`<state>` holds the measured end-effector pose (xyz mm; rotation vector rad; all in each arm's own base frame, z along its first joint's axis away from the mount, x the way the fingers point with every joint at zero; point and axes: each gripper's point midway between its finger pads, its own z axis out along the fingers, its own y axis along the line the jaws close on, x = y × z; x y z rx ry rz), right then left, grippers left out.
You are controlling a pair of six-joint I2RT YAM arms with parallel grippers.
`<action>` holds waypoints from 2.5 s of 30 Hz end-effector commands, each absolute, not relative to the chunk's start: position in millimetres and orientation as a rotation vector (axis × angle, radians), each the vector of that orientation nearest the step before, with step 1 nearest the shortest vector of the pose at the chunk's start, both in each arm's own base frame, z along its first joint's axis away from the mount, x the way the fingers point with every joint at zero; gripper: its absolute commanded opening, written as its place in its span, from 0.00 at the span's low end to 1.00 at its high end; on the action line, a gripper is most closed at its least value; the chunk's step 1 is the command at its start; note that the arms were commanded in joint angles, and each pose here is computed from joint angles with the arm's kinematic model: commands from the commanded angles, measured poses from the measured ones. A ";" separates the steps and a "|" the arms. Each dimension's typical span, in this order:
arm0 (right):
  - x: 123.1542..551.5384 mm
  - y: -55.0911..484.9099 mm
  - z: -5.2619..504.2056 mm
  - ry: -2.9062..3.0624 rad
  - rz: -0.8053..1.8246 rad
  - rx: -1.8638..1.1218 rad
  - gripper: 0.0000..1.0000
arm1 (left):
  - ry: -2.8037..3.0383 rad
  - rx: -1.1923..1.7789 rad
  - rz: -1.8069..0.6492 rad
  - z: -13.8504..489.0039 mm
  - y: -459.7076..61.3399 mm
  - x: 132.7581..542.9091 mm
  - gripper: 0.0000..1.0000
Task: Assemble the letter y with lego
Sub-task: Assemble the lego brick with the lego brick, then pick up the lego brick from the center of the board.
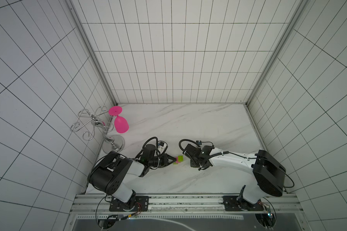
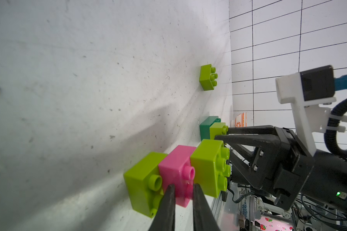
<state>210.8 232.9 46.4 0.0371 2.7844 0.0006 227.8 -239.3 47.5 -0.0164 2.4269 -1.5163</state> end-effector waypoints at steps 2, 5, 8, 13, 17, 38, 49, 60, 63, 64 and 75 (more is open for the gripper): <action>193.6 221.3 23.6 2.845 -0.036 0.040 0.21 | 2.617 -0.195 -1.342 1.1 -214.9 213.9 0.17; 191.4 218.6 18.7 2.858 -0.056 0.036 0.21 | 2.619 -0.197 -1.340 0.4 -214.8 214.0 0.17; 190.7 216.8 15.1 2.867 -0.066 0.043 0.21 | 2.616 -0.194 -1.343 1.0 -215.2 214.3 0.17; 189.3 213.4 7.3 2.905 -0.058 0.052 0.22 | 2.618 -0.194 -1.344 0.7 -215.2 213.9 0.17; 187.8 212.9 2.9 2.937 -0.053 0.046 0.22 | 2.612 -0.195 -1.346 2.0 -215.5 214.8 0.17; 206.3 223.6 47.9 2.843 -0.023 0.022 0.48 | 2.606 -0.200 -1.351 2.8 -214.8 213.4 0.17; 230.2 247.7 103.7 2.744 0.049 -0.047 0.52 | 2.607 -0.203 -1.350 2.0 -214.4 212.9 0.17; 281.8 214.5 111.0 2.645 -0.052 -0.310 0.54 | 2.604 -0.202 -1.351 4.4 -214.0 212.6 0.17; 296.2 207.8 113.1 2.601 -0.023 -0.420 0.55 | 2.601 -0.202 -1.356 5.4 -214.4 213.3 0.17; 299.2 206.4 111.0 2.597 -0.010 -0.470 0.55 | 2.599 -0.200 -1.358 6.0 -214.8 213.8 0.17; 307.0 192.2 83.0 2.561 -0.003 -0.898 0.61 | 2.592 -0.204 -1.370 8.4 -214.3 214.9 0.17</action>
